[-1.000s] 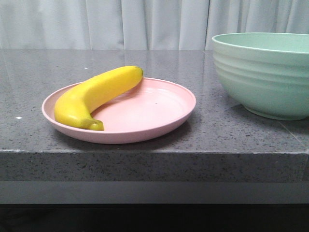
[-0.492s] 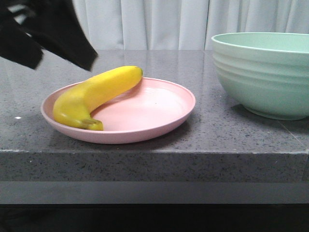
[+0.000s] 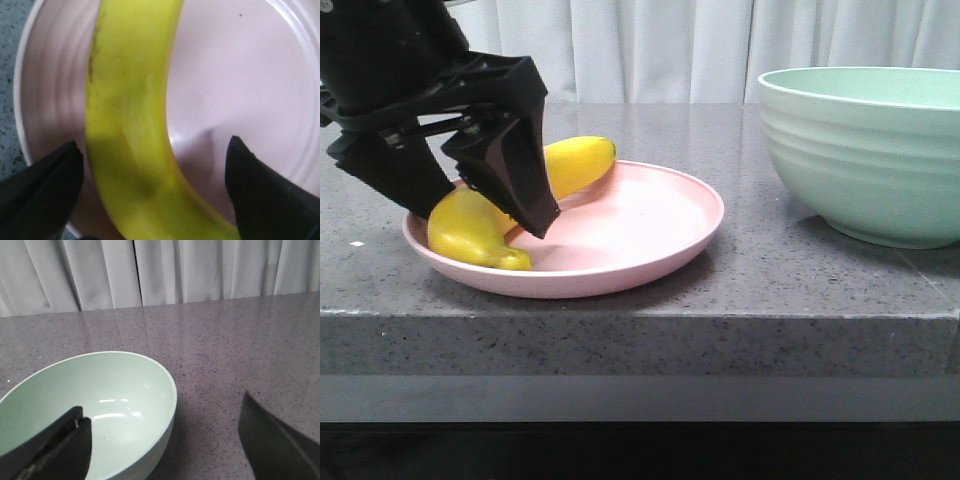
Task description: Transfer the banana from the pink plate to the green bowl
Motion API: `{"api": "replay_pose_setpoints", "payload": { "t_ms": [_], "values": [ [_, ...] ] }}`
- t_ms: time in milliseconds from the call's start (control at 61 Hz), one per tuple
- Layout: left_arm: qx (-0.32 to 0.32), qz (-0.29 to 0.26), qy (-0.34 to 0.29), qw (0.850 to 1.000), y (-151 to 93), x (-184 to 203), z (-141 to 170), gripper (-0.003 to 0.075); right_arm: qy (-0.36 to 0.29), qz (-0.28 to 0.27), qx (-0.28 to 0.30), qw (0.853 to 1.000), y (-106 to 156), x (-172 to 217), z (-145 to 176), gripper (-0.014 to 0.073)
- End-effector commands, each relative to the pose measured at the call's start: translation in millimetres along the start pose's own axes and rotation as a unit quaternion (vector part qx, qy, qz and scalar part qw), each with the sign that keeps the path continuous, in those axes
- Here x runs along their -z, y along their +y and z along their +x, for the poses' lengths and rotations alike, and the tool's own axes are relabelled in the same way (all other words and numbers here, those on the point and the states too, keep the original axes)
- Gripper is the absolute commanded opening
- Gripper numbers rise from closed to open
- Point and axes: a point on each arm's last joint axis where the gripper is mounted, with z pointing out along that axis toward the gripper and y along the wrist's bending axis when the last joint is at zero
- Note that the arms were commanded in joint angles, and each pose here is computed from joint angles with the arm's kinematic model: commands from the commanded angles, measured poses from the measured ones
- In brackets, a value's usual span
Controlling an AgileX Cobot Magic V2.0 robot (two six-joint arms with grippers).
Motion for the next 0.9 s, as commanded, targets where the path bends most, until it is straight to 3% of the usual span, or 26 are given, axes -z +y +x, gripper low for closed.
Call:
{"api": "replay_pose_setpoints", "payload": {
  "t_ms": [0, 197, 590, 705, 885],
  "values": [
    [0.005, 0.010, -0.038, 0.999, -5.4, 11.6, -9.6, 0.0563, -0.054, 0.000, 0.002, 0.999, 1.5, 1.4, -19.2, 0.0611],
    [0.006, 0.007, -0.024, 1.000, -4.0, 0.9, -10.1, 0.0517, -0.054, 0.000, 0.002, 0.999, 1.5, 1.4, -19.2, 0.0611],
    [0.001, 0.001, -0.076, 0.997, -2.5, -3.3, -20.7, 0.0113, -0.059, -0.001, 0.002, 0.998, 1.5, 1.5, -20.2, 0.0611],
    [-0.003, -0.001, -0.107, 0.994, -2.3, -1.5, -26.2, 0.0069, -0.067, -0.001, 0.002, 0.998, 1.6, 1.7, -21.6, 0.0611],
    [-0.016, 0.009, -0.160, 0.987, -10.8, 25.1, -32.8, 0.0062, -0.054, -0.011, -0.025, 0.998, 3.3, 1.8, -20.3, 0.0611]
  ]
}}
